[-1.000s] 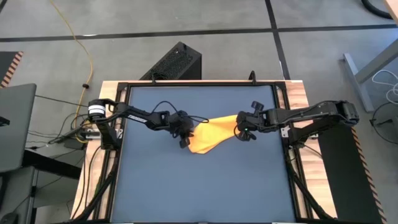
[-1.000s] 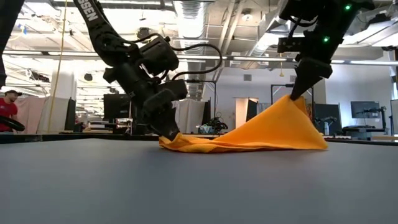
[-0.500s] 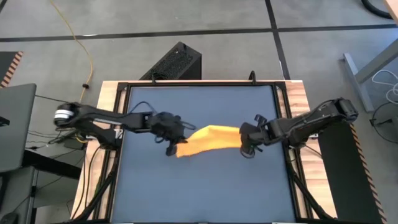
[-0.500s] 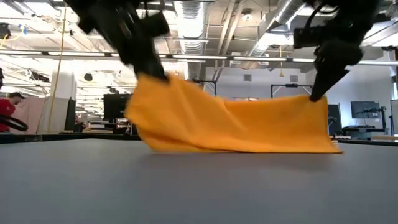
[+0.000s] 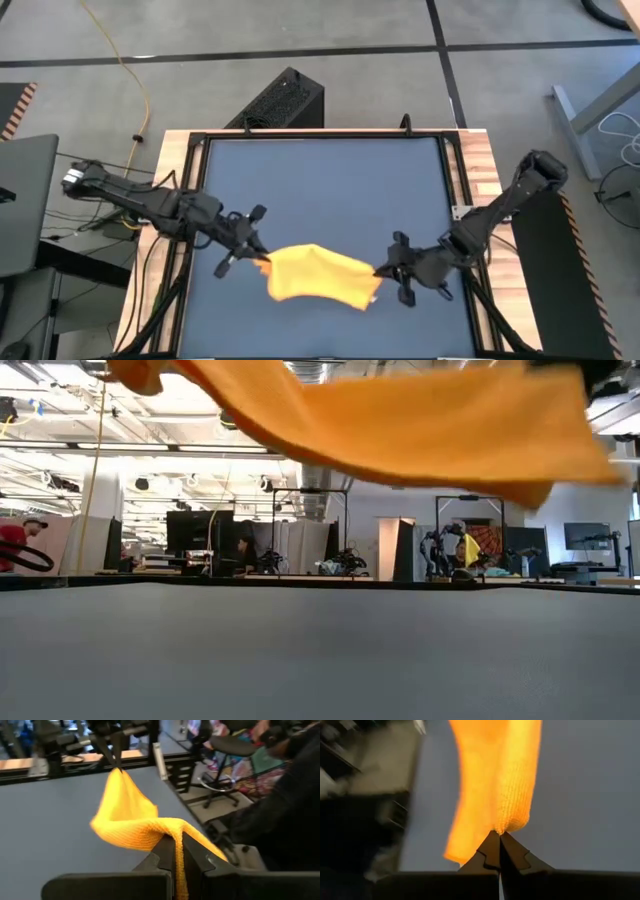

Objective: Roll towel
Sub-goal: Fold the orange microfiber towel

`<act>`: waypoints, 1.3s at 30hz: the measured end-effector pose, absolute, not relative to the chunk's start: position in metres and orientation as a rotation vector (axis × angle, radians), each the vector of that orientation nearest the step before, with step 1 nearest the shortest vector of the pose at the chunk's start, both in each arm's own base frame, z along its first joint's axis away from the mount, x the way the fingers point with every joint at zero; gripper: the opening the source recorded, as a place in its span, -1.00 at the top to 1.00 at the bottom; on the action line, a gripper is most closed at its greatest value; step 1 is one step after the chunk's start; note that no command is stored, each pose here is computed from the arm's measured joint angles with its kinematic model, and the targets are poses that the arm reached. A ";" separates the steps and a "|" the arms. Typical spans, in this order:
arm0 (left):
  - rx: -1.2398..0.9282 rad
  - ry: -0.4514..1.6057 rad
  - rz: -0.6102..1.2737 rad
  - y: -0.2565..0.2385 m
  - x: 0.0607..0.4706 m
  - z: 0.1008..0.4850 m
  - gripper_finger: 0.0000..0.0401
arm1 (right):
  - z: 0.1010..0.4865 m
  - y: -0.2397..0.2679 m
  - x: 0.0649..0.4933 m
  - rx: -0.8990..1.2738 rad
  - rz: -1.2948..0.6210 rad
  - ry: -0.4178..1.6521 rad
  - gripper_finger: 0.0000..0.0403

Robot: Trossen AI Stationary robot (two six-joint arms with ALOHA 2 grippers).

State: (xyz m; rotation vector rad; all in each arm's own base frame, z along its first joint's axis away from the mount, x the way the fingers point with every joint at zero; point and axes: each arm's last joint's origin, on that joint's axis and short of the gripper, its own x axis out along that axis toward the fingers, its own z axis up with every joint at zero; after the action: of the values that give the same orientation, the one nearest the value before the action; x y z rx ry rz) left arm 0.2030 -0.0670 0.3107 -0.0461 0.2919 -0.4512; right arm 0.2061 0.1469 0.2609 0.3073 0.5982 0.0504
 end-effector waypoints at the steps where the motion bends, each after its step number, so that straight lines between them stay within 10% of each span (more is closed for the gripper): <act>1: -0.051 0.292 -0.466 -0.071 0.202 0.311 1.00 | 0.263 0.152 0.206 0.318 0.063 0.565 0.93; 15: -0.142 0.461 -0.605 -0.130 0.219 0.275 1.00 | 0.232 0.195 0.226 0.454 0.213 0.610 0.92; 23: -0.119 0.633 -0.089 -0.093 0.224 0.235 1.00 | 0.203 0.133 0.245 0.374 -0.141 0.851 0.92; 39: -0.230 0.684 0.297 -0.036 0.222 0.194 0.93 | 0.163 0.029 0.276 0.301 -0.454 1.083 0.49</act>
State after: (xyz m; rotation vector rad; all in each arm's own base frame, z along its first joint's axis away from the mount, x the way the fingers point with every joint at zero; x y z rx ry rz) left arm 0.2221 -0.0359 0.1944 -0.2305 0.6843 0.2972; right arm 0.2761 0.0293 0.1628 0.3006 1.0830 -0.4537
